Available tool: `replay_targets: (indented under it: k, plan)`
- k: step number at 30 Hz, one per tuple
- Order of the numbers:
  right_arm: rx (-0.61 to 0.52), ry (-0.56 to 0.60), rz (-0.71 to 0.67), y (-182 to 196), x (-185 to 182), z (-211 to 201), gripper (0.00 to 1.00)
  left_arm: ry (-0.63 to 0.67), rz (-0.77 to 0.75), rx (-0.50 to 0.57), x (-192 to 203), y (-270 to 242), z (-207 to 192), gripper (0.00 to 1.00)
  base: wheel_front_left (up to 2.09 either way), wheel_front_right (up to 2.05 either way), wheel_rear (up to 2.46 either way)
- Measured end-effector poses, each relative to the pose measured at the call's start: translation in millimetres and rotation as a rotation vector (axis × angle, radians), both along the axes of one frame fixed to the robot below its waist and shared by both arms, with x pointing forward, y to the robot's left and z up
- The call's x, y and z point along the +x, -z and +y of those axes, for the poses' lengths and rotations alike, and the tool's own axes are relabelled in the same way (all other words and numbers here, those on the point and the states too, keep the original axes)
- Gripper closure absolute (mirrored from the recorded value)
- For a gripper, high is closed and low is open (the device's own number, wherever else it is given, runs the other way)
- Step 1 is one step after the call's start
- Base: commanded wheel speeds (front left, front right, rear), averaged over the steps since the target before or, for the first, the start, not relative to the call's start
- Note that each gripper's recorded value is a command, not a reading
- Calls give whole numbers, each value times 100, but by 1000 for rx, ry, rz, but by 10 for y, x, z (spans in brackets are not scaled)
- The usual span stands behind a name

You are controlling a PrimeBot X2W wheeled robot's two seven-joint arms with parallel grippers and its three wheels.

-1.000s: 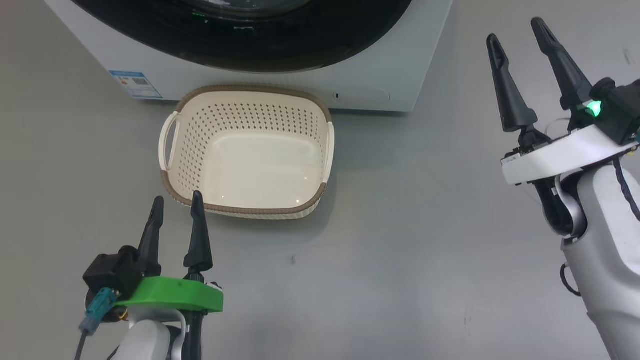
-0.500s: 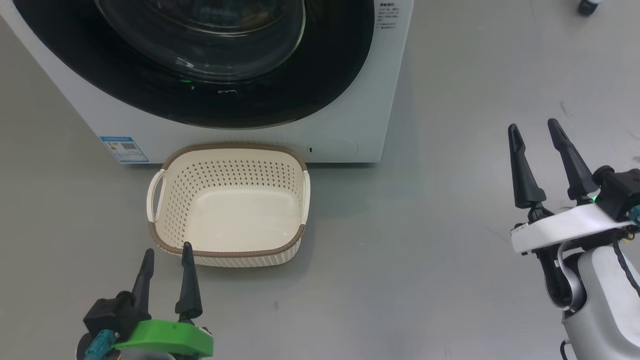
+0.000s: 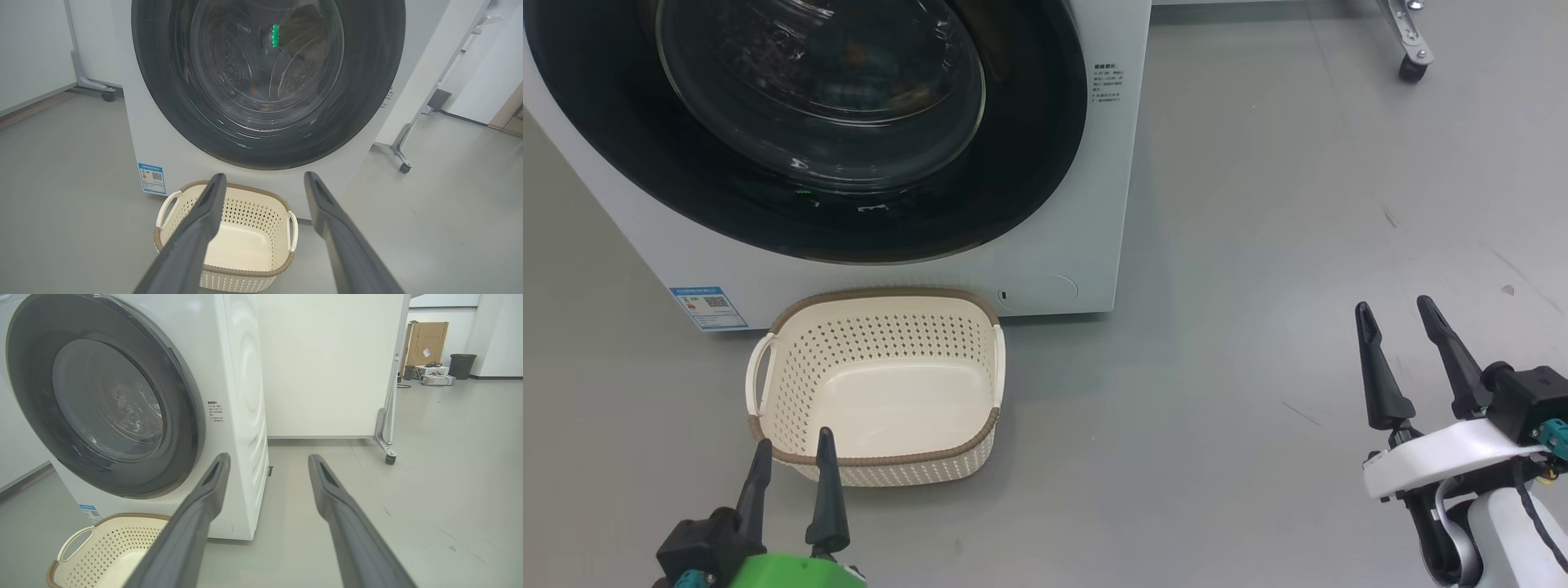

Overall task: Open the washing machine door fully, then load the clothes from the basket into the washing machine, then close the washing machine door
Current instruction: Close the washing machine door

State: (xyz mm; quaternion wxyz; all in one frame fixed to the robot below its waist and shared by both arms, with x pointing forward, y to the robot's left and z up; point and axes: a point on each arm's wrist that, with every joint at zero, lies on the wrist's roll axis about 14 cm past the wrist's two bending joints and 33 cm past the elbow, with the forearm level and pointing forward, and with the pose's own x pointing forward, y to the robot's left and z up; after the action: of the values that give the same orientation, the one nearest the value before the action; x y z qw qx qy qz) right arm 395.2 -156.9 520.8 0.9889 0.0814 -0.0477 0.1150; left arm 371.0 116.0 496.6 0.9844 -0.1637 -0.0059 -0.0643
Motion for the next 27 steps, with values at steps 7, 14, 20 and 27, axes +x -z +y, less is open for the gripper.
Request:
replay_targets:
  k: [7,14,20,27]
  plan:
    - [-7,53,23,80,-130,-173,0,3,-6,-1,-54,-20,-11,0,0,0,0]
    - [5,90,39,134,-201,-246,0,6,-17,24,-85,-39,-10,0,0,0,0]
    - [5,112,60,205,-295,-297,0,-1,-21,28,-108,-52,12,0,0,0,0]
    - [7,121,74,256,-350,-304,0,-9,-15,33,-145,-30,41,0,0,0,0]
